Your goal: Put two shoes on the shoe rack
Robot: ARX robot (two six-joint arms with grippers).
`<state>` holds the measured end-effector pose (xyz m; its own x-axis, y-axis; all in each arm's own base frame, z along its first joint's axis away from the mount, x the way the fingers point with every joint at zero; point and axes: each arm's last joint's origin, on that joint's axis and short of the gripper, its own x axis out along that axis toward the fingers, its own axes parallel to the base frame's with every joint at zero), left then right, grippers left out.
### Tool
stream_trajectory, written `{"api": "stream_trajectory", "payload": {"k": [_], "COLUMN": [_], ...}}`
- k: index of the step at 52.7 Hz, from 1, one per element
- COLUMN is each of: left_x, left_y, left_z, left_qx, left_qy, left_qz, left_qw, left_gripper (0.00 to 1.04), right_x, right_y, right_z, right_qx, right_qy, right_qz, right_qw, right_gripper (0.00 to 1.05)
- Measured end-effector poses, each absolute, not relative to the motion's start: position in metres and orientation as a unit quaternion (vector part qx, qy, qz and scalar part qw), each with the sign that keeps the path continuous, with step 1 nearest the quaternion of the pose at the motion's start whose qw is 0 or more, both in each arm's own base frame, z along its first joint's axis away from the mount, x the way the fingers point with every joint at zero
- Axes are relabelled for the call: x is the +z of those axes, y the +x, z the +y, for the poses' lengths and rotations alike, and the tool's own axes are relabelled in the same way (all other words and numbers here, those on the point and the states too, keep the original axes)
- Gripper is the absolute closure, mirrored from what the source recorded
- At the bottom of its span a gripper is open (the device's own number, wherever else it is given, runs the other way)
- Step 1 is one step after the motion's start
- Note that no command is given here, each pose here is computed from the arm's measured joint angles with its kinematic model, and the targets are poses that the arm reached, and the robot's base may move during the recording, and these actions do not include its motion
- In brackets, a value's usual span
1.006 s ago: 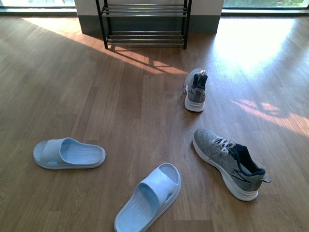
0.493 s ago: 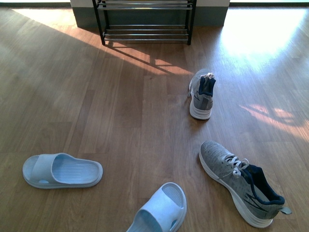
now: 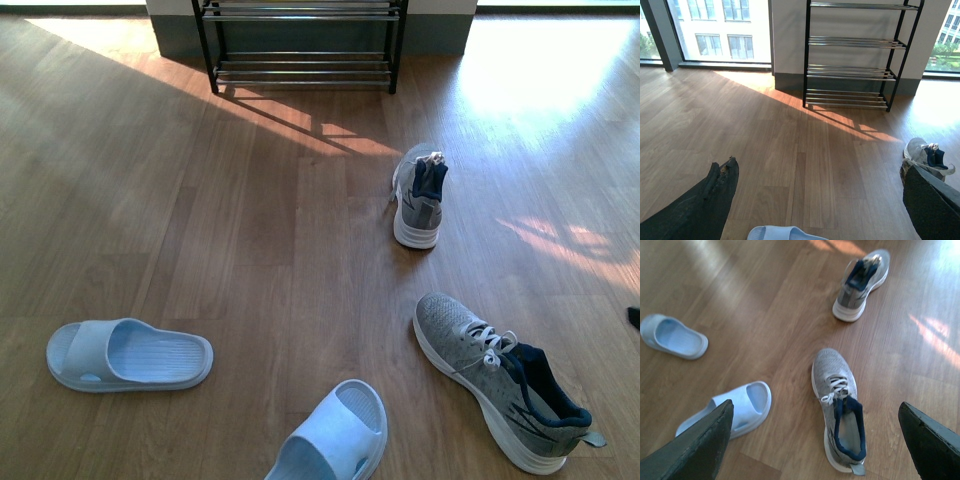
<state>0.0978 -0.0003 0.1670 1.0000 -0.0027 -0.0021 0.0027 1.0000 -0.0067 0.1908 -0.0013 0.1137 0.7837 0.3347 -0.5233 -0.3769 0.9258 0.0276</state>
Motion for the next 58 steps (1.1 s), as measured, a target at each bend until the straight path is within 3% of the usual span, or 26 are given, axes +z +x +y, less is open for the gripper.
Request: {"api": "stream_trajectory", "payload": {"k": [15,33,34,58], "left_x": [0.167,0.167,0.167,0.167], "left_y": [0.098,0.098,0.098,0.098], "left_z": [0.000,0.000,0.000,0.000], "left_qx": [-0.002,-0.002,-0.002,-0.001], "left_qy": [-0.003,-0.003,-0.003,-0.003], "left_qz": [0.001,0.001,0.001,0.001], "left_qw": [1.000,1.000,1.000,1.000], "left_gripper": [0.09,0.09,0.09,0.09], "right_x": [0.030,-0.054,-0.102,-0.125], "right_y": [0.232,0.269,0.301,0.313], "right_z": [0.004,-0.012,-0.023,-0.023], "right_qx": [0.202,0.158,0.140,0.155], "right_qy": [-0.089,-0.109,-0.125,-0.125], "right_qz": [0.383,0.459,0.471,0.482], "right_qw": [0.897,0.868,0.862,0.853], "right_gripper": [0.09,0.09,0.09,0.09]}}
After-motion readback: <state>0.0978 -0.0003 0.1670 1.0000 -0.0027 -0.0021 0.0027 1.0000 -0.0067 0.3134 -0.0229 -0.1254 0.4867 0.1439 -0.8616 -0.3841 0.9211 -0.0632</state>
